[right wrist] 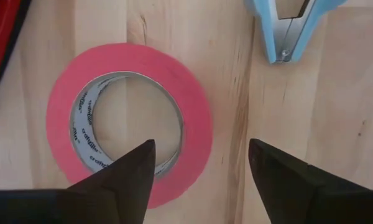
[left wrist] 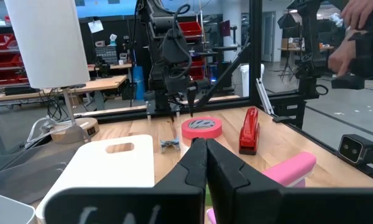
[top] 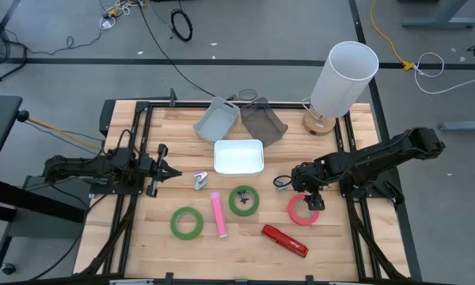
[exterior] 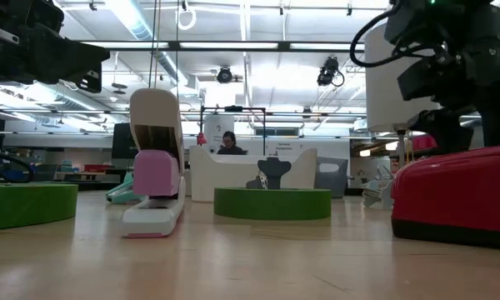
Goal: Pick and place Stapler, Stapler remover, tape
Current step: Put the pink tape into the white bin
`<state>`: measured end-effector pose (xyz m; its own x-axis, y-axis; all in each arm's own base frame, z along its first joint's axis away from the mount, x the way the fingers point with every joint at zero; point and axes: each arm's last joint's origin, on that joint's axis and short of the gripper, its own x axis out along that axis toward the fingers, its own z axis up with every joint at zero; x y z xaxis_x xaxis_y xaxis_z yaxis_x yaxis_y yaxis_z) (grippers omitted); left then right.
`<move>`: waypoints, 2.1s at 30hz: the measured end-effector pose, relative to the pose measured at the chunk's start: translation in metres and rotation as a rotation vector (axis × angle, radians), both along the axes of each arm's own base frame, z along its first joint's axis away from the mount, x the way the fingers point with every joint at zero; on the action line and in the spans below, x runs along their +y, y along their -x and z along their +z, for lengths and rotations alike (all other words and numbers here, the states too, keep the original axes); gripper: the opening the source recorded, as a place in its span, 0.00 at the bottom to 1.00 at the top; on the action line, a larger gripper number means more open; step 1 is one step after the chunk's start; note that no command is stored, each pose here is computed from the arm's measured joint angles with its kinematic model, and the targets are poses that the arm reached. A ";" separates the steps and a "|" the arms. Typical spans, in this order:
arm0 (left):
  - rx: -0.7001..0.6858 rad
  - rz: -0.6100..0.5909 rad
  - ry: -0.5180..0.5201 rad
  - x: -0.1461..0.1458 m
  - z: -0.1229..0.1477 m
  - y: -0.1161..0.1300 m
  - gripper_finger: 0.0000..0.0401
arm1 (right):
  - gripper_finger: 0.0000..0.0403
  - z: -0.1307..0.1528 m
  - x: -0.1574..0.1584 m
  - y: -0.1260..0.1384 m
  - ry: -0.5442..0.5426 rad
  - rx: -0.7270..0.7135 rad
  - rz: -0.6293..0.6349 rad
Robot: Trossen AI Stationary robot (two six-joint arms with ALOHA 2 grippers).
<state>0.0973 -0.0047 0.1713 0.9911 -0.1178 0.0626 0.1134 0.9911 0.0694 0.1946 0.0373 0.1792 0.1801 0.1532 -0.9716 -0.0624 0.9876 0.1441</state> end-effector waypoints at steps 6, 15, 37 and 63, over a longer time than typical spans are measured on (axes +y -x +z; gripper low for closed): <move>0.000 0.000 -0.001 0.000 0.000 0.000 0.02 | 0.64 -0.003 0.001 -0.006 -0.004 -0.019 -0.001; 0.000 0.000 0.000 0.000 0.000 0.000 0.02 | 0.64 -0.012 0.015 -0.007 0.024 0.019 0.019; 0.000 0.000 0.000 0.000 0.000 0.000 0.02 | 0.64 -0.031 0.021 -0.020 0.116 0.017 -0.016; 0.000 0.000 0.000 0.000 0.000 0.000 0.02 | 0.28 -0.031 0.022 -0.021 0.085 0.009 -0.015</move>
